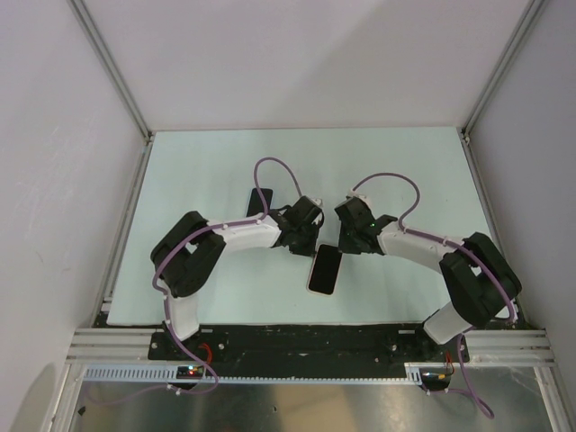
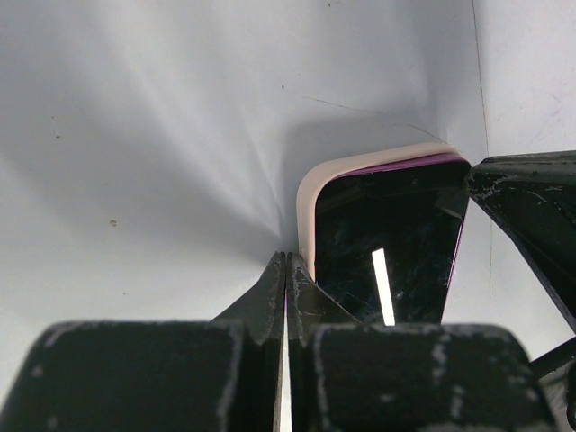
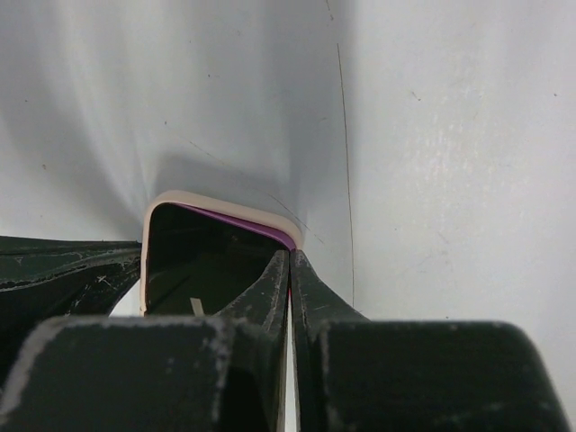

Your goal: Put the phone into the phone case

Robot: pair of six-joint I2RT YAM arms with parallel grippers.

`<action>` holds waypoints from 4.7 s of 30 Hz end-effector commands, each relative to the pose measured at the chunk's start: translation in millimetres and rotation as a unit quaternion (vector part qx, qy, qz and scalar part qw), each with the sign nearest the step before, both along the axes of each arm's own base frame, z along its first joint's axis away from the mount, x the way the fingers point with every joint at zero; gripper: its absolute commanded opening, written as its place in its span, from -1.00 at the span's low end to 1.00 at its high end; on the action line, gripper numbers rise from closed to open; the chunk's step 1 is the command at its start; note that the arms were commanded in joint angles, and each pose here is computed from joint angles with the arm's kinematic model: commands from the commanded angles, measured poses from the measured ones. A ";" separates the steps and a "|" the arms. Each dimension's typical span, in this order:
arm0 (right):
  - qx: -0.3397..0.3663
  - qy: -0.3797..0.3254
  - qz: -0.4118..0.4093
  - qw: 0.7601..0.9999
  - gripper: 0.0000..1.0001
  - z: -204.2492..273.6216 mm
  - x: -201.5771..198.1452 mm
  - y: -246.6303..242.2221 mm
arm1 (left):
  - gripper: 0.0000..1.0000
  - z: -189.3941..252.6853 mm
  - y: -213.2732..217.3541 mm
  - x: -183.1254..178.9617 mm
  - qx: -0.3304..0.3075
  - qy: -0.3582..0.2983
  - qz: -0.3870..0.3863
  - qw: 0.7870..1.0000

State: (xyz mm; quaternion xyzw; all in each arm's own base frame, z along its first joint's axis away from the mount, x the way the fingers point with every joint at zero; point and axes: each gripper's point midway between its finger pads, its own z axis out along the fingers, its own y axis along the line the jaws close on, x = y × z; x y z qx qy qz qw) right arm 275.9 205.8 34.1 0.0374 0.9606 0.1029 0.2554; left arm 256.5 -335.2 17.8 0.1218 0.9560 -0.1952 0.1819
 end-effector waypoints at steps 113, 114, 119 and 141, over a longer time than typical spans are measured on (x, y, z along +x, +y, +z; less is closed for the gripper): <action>-0.057 0.112 -0.030 0.992 -0.49 -80.0 -86.2 -44.9 | -1.00 32.6 -9.6 4.4 -0.029 -0.033 -0.019 0.999; -0.057 0.115 -0.033 0.991 -0.51 -81.6 -87.8 -45.7 | -1.00 33.4 -9.3 4.9 -0.029 -0.034 -0.018 0.999; -0.071 0.118 -0.041 0.990 -0.57 -85.6 -93.4 -50.4 | -1.00 32.9 -8.9 4.1 -0.028 -0.034 -0.020 0.999; -0.148 0.118 -0.023 0.982 -0.96 -97.2 -128.2 -38.2 | -1.00 30.9 -2.3 -0.2 -0.024 -0.033 -0.022 0.999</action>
